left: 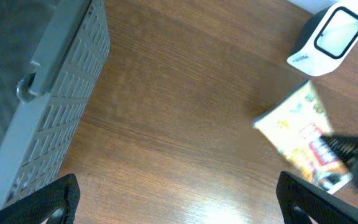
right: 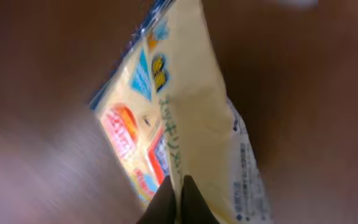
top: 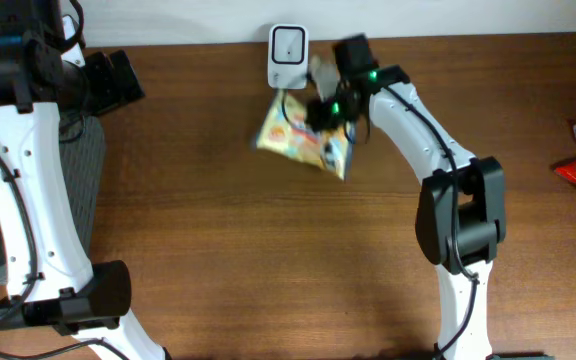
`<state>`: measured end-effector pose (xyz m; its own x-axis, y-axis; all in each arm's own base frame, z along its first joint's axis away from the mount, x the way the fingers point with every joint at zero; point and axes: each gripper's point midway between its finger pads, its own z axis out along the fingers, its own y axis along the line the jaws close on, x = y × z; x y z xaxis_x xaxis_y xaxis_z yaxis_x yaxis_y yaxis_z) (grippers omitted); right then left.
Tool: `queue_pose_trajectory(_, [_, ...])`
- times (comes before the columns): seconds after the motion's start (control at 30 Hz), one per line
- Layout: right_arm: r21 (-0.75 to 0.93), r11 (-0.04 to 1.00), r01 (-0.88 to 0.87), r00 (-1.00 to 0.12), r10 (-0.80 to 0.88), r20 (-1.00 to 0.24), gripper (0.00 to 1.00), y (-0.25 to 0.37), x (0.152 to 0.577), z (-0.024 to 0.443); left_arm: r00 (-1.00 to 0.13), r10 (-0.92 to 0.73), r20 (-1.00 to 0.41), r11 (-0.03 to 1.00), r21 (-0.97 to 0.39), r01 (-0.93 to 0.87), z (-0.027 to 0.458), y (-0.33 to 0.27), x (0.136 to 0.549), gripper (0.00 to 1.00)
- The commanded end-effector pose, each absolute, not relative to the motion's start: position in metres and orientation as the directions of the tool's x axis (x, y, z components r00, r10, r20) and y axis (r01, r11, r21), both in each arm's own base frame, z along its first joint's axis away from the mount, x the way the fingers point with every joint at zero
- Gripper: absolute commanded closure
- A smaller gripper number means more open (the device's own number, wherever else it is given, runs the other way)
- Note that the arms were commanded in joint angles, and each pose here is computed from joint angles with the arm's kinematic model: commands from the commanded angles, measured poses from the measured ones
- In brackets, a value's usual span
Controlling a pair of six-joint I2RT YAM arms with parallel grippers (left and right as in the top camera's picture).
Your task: Scan the item barcode
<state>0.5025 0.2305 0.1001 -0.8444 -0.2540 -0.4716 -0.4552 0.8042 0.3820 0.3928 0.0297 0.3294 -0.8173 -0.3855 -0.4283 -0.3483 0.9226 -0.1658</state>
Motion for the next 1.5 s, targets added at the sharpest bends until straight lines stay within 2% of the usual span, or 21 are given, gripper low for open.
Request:
queue_pose_trajectory(0.0, [0.551, 0.768, -0.328, -0.855, 0.006, -0.518, 0.96, 0.254, 0.532, 0.158, -0.807, -0.401, -0.433, 0.916, -0.169, -0.365, 0.331, 0.033, 0.392, 0.01])
queue_pose_trajectory(0.17, [0.548, 0.789, -0.279, -0.894, -0.005, -0.448, 0.96, 0.249, 0.519, 0.144, -0.807, -0.401, -0.433, 0.916, -0.169, -0.365, 0.331, 0.033, 0.392, 0.01])
queue_pose_trajectory(0.33, [0.325, 0.934, -0.150, -0.964, -0.066, -0.257, 0.96, 0.200, 0.477, 0.088, -0.807, -0.401, -0.433, 0.916, -0.169, -0.365, 0.331, 0.033, 0.392, 0.01])
queue_pose_trajectory(0.37, [0.279, 0.950, -0.141, -0.968, -0.072, -0.242, 0.91, 0.192, 0.474, 0.084, -0.808, -0.401, -0.433, 0.916, -0.168, -0.364, 0.331, 0.033, 0.392, 0.01])
queue_pose_trajectory(0.4, [0.243, 0.950, -0.197, -0.956, -0.130, -0.264, 0.69, 0.189, 0.475, 0.084, -0.807, -0.401, -0.433, 0.916, -0.169, -0.365, 0.331, 0.033, 0.392, 0.01])
queue_pose_trajectory(0.43, [0.220, 0.935, -0.279, -0.932, -0.209, -0.295, 0.31, 0.190, 0.478, 0.086, -0.807, -0.401, -0.433, 0.916, -0.169, -0.365, 0.331, 0.033, 0.392, 0.01])
queue_pose_trajectory(0.47, [0.186, 0.906, -0.381, -0.891, -0.305, -0.335, 0.11, 0.193, 0.482, 0.088, -0.807, -0.401, -0.433, 0.916, -0.169, -0.365, 0.331, 0.033, 0.392, 0.01])
queue_pose_trajectory(0.5, [0.156, 0.876, -0.455, -0.852, -0.377, -0.364, 0.02, 0.197, 0.484, 0.089, -0.807, -0.401, -0.433, 0.916, -0.169, -0.365, 0.331, 0.033, 0.392, 0.01])
queue_pose_trajectory(0.6, [-0.093, 0.768, -0.633, -0.683, -0.612, -0.399, 0.02, 0.201, 0.501, 0.088, -0.807, -0.401, -0.433, 0.916, -0.169, -0.365, 0.331, 0.033, 0.392, 0.01])
queue_pose_trajectory(0.7, [-0.184, 0.614, -0.768, -0.550, -0.778, -0.304, 0.01, 0.217, 0.494, 0.052, -0.807, -0.401, -0.433, 0.916, -0.169, -0.365, 0.331, 0.033, 0.392, 0.01])
queue_pose_trajectory(0.87, [-0.177, 0.565, -0.806, -0.540, -0.824, -0.170, 0.01, 0.214, 0.484, -0.013, -0.807, -0.401, -0.433, 0.916, -0.169, -0.365, 0.331, 0.033, 0.392, 0.01])
queue_pose_trajectory(0.93, [-0.160, 0.563, -0.811, -0.546, -0.826, -0.142, 0.01, 0.211, 0.478, -0.024, -0.807, -0.401, -0.433, 0.916, -0.169, -0.365, 0.331, 0.033, 0.392, 0.01])
queue_pose_trajectory(0.97, [-0.152, 0.565, -0.811, -0.549, -0.825, -0.134, 0.11, 0.211, 0.476, -0.026, -0.807, -0.401, -0.433, 0.916, -0.169, -0.365, 0.331, 0.033, 0.392, 0.01])
queue_pose_trajectory(1.03, [-0.137, 0.648, -0.749, -0.629, -0.761, -0.159, 0.61, 0.214, 0.475, -0.021, -0.807, -0.401, -0.433, 0.916, -0.169, -0.365, 0.331, 0.033, 0.392, 0.01])
queue_pose_trajectory(1.07, [-0.125, 0.678, -0.725, -0.658, -0.734, -0.167, 0.78, 0.216, 0.474, -0.018, -0.807, -0.401, -0.433, 0.916, -0.169, -0.365, 0.331, 0.033, 0.392, 0.01])
queue_pose_trajectory(1.1, [-0.097, 0.700, -0.707, -0.680, -0.712, -0.174, 0.87, 0.219, 0.470, -0.014, -0.807, -0.401, -0.433, 0.916, -0.169, -0.365, 0.331, 0.033, 0.392, 0.01])
queue_pose_trajectory(1.2, [0.154, 0.673, -0.724, -0.689, -0.691, -0.220, 0.96, 0.256, 0.439, 0.016, -0.807, -0.401, -0.433, 0.916, -0.169, -0.365, 0.331, 0.033, 0.392, 0.01])
queue_pose_trajectory(1.3, [0.542, 0.539, -0.645, -0.751, -0.577, -0.321, 0.96, 0.312, 0.404, 0.106, -0.807, -0.401, -0.433, 0.916, -0.169, -0.365, 0.331, 0.033, 0.392, 0.01])
queue_pose_trajectory(1.37, [0.675, 0.444, -0.589, -0.784, -0.516, -0.345, 0.96, 0.328, 0.394, 0.155, -0.807, -0.401, -0.433, 0.916, -0.169, -0.365, 0.331, 0.033, 0.392, 0.01])
queue_pose_trajectory(1.43, [0.812, 0.349, -0.468, -0.853, -0.419, -0.311, 0.96, 0.338, 0.392, 0.202, -0.807, -0.401, -0.433, 0.916, -0.169, -0.365, 0.331, 0.033, 0.392, 0.01])
queue_pose_trajectory(1.47, [0.873, 0.329, -0.359, -0.900, -0.371, -0.230, 0.96, 0.338, 0.391, 0.215, -0.807, -0.401, -0.433, 0.916, -0.169, -0.365, 0.331, 0.033, 0.392, 0.01])
